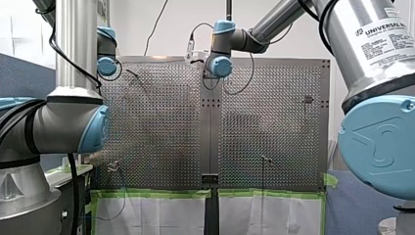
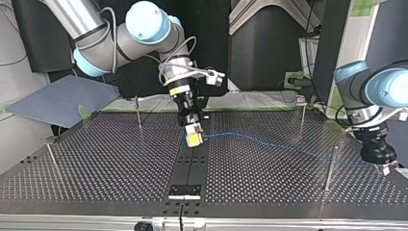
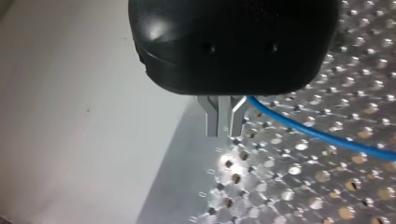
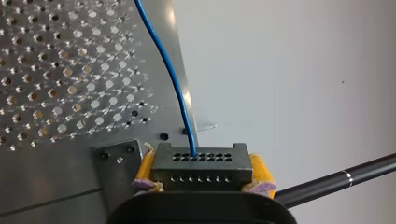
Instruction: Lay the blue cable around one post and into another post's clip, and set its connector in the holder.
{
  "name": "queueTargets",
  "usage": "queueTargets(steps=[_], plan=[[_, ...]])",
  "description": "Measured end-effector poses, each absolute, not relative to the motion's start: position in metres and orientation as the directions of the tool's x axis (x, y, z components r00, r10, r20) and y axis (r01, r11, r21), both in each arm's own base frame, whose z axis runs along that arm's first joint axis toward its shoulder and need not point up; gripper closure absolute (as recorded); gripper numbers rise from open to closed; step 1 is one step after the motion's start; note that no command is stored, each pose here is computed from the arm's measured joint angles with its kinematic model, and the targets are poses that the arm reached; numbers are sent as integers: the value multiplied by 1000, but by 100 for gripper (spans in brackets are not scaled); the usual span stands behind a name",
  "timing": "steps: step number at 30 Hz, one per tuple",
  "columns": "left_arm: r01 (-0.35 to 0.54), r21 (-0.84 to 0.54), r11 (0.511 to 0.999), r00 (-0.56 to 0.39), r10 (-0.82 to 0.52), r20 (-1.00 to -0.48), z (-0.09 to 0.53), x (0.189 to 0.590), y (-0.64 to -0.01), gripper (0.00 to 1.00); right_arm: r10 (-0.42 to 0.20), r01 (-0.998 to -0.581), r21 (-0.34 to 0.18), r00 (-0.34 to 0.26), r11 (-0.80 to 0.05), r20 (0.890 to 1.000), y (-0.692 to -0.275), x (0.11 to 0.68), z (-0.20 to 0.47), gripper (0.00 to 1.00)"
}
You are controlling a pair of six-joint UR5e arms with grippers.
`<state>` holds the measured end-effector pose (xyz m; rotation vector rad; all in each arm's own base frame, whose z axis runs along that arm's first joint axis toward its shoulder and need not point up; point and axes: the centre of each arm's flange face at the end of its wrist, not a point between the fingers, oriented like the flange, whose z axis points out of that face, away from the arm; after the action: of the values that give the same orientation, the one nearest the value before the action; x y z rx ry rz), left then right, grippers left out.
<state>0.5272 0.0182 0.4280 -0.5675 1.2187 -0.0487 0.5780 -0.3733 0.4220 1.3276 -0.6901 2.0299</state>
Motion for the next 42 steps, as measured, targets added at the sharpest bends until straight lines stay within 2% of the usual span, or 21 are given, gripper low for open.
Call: queueTargets(steps=[9,16,32,42], plan=[[-252,-428,868,357,-328,-875,421,533,16,85,204,-740,-93,-300,-666,932,-387,577,407,100],[-249,-415,875,310,-333,-890,399,545,13,85,199,-751,-88,-284,-654,938,-399,574,394,100],[-200,-412,889,315,-340,-886,405,554,10,85,228,-769,-88,-293,-633,929,-429,559,403,100],[-204,-417,886,303,-348,-887,397,558,10,85,221,-783,-84,-274,-617,936,-440,549,401,100]])
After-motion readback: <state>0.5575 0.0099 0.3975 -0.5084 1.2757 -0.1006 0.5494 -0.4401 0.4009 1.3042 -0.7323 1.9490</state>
